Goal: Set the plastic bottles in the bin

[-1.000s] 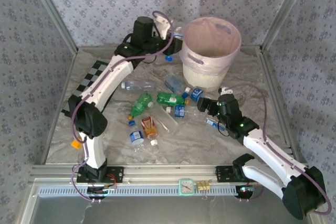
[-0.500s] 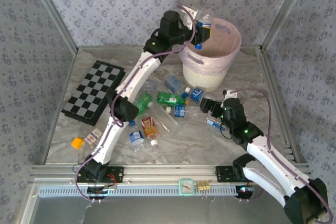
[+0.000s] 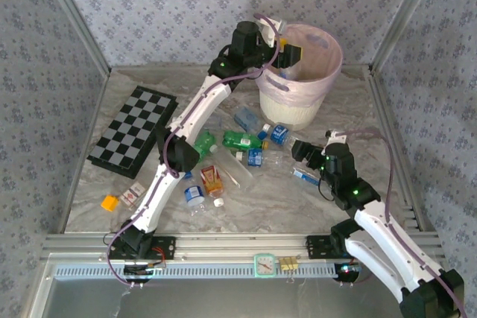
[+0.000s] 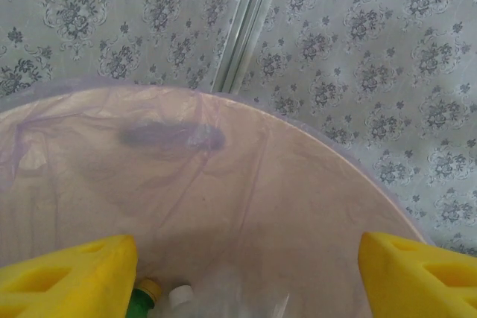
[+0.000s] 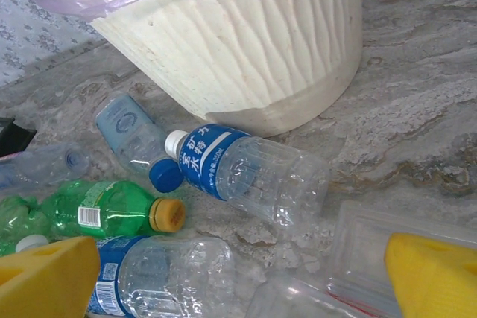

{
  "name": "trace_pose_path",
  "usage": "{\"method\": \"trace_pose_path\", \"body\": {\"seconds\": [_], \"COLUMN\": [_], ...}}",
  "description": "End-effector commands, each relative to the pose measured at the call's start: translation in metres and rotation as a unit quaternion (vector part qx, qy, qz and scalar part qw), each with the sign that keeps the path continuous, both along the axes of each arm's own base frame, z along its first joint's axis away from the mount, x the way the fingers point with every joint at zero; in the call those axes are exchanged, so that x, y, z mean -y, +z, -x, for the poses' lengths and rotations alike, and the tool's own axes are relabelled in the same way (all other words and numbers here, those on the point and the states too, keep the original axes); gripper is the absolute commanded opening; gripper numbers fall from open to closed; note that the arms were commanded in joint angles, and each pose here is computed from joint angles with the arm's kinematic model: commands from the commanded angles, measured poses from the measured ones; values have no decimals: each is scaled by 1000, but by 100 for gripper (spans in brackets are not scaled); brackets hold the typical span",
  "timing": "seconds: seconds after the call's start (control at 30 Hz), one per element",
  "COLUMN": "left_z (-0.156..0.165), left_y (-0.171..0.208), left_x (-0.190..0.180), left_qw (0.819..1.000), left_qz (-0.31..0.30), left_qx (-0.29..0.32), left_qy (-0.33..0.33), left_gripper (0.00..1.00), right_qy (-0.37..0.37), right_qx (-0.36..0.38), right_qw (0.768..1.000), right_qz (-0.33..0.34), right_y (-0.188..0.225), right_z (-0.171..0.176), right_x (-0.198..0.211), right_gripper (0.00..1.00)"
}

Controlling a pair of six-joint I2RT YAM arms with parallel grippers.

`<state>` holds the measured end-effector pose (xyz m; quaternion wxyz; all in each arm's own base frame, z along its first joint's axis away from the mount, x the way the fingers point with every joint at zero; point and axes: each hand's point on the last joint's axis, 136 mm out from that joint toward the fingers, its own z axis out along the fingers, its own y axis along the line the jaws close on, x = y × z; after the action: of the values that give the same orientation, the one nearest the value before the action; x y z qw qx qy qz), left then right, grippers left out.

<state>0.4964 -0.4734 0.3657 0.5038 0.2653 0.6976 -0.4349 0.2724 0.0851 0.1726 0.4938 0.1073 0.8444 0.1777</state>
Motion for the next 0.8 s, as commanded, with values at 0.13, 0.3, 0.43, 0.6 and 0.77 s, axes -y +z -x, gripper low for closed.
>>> {"method": "trace_pose_path", "body": {"seconds": [0.13,0.3,0.43,0.6,0.77], "left_z": [35,64,84,108,122], "left_y": [54,70,67,53,31], "left_x": [-7,-11,-14,-23,-58], "left_qw": [999,998,996,994,995], "left_qz": [9,-18,-48,-63,-62], "left_qx": [38,51,48,59,76], "left_qy": [-26,-42,-57,-63,-8], "left_gripper": [81,88,96,99,100], "right_qy": [-15,-26,-30,-27,-18], "right_qx": [-26,-68,-106,-126,-145], "right_qw": [999,997,993,991,989], "right_qz": [8,16,33,37,33], "right_y": [-9,-24,-34,-38,-46], "right_z": [4,8,12,10,11], "right_x": [10,16,20,21,16], "right_gripper": [100,100,100,100,100]}}
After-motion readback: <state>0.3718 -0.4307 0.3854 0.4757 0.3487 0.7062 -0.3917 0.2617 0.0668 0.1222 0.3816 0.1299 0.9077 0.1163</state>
